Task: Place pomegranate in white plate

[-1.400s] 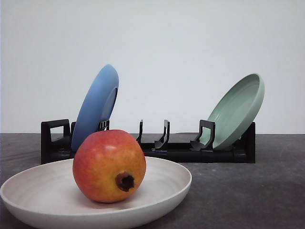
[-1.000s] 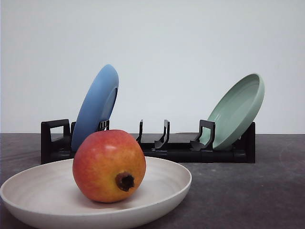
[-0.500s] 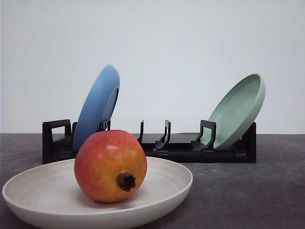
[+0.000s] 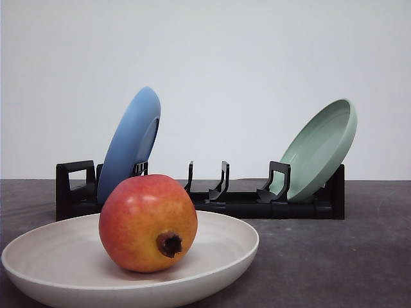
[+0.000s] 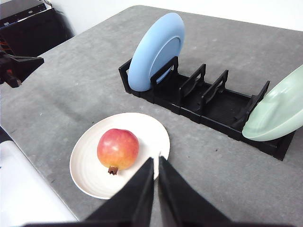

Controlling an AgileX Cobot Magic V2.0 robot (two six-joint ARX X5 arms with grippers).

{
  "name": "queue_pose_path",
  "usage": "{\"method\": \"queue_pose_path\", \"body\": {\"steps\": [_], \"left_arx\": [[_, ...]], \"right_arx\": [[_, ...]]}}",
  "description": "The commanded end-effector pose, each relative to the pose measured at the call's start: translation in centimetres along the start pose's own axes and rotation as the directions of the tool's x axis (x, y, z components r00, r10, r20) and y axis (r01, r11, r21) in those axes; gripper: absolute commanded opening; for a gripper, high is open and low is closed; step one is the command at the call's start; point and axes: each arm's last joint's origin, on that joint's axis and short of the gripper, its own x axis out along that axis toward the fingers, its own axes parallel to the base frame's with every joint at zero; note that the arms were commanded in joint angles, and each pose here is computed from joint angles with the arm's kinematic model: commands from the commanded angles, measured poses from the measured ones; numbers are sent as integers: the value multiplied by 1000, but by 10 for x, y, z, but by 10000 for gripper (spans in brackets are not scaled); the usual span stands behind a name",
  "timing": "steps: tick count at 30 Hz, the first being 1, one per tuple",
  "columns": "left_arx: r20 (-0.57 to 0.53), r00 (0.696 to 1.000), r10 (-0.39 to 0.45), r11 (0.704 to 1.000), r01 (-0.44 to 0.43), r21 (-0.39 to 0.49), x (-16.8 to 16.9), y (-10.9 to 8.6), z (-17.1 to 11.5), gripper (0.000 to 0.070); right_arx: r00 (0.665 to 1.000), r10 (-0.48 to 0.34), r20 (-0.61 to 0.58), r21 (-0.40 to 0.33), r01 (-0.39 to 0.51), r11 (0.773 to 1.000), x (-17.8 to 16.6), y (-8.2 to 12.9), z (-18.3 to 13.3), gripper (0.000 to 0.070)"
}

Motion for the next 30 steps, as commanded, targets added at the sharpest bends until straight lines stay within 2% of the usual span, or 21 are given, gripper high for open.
{"method": "queue_pose_path", "body": {"steps": [1,15,22,30], "left_arx": [[21,1000,-16,1000,15,23,2,1,-6,0],[-42,999,-19,998,21,52,14,5,-40,0],[27,999,-35,998,34,48,19,2,-43,0],[30,997,-64,997,63,52,19,0,-42,0]], "right_arx": [[1000,13,13,5,-13,1000,-1,1,3,9],[1000,13,14,5,-13,1000,-1,1,3,9],[1000,13,13,5,-13,1000,-1,1,3,9],[1000,13,14,5,-13,1000,-1,1,3,9]]}}
